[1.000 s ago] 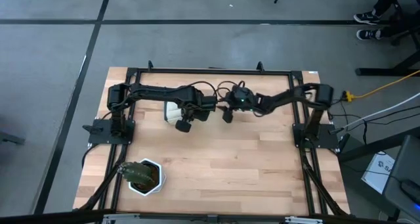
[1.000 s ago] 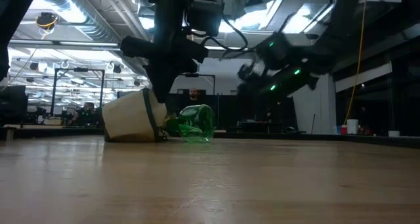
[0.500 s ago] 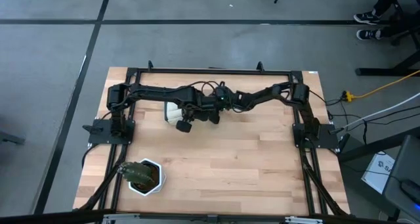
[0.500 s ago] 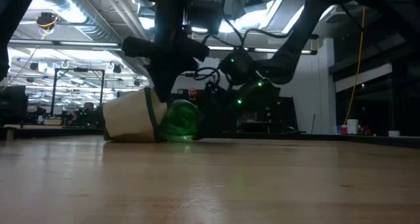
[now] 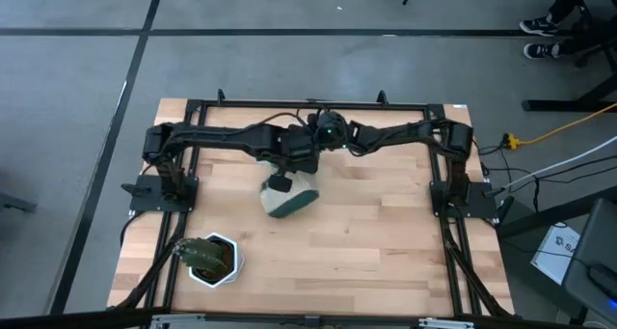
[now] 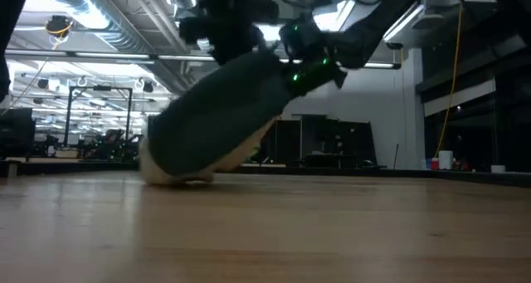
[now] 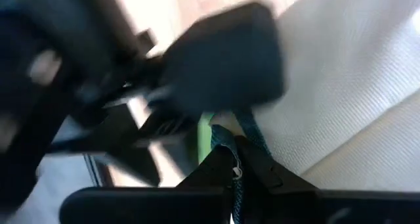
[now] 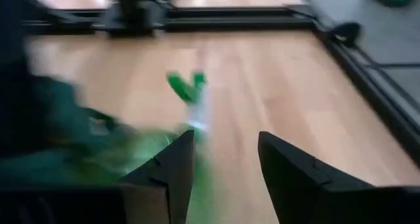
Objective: Pick & Place Garden tools in Gardening bag
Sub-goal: Adjust the white gardening bag
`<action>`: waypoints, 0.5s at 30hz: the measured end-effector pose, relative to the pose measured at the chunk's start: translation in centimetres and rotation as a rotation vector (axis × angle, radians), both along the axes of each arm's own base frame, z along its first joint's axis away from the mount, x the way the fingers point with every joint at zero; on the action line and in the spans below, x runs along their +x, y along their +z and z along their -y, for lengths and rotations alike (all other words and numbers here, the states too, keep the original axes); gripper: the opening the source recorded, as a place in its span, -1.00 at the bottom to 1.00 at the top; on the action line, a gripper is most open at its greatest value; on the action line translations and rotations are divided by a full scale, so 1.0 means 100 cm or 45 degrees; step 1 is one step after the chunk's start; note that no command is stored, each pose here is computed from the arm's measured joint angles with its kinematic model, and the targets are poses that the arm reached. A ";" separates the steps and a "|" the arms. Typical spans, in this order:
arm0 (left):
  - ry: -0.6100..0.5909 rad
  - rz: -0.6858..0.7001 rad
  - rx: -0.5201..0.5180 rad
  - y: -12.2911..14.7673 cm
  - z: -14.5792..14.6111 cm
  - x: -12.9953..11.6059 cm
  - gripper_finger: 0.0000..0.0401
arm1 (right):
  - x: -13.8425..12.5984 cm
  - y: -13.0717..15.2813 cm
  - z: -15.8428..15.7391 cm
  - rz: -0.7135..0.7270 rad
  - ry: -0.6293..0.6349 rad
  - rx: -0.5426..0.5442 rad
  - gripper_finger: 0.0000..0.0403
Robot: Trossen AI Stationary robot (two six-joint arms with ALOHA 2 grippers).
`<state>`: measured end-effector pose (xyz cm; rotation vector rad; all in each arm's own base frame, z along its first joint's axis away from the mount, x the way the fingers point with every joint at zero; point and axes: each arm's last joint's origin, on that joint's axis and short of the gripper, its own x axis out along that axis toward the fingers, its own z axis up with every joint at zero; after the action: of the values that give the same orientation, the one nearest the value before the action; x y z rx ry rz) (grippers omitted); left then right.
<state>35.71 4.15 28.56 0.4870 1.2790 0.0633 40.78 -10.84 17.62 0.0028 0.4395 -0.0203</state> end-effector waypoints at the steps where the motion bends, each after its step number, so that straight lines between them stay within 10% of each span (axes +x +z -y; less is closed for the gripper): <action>1: 0.027 0.025 -0.006 0.004 0.001 -0.002 -0.99 | -0.003 0.005 -0.001 -0.018 0.037 0.008 -0.15; 15: 0.259 0.092 -0.416 -0.046 0.017 0.000 -0.97 | -0.057 0.020 -0.018 -0.528 0.362 0.179 -0.15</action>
<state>35.71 2.42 23.98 0.0727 1.2356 0.0412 35.05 -9.00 19.64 0.0752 0.8518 0.2947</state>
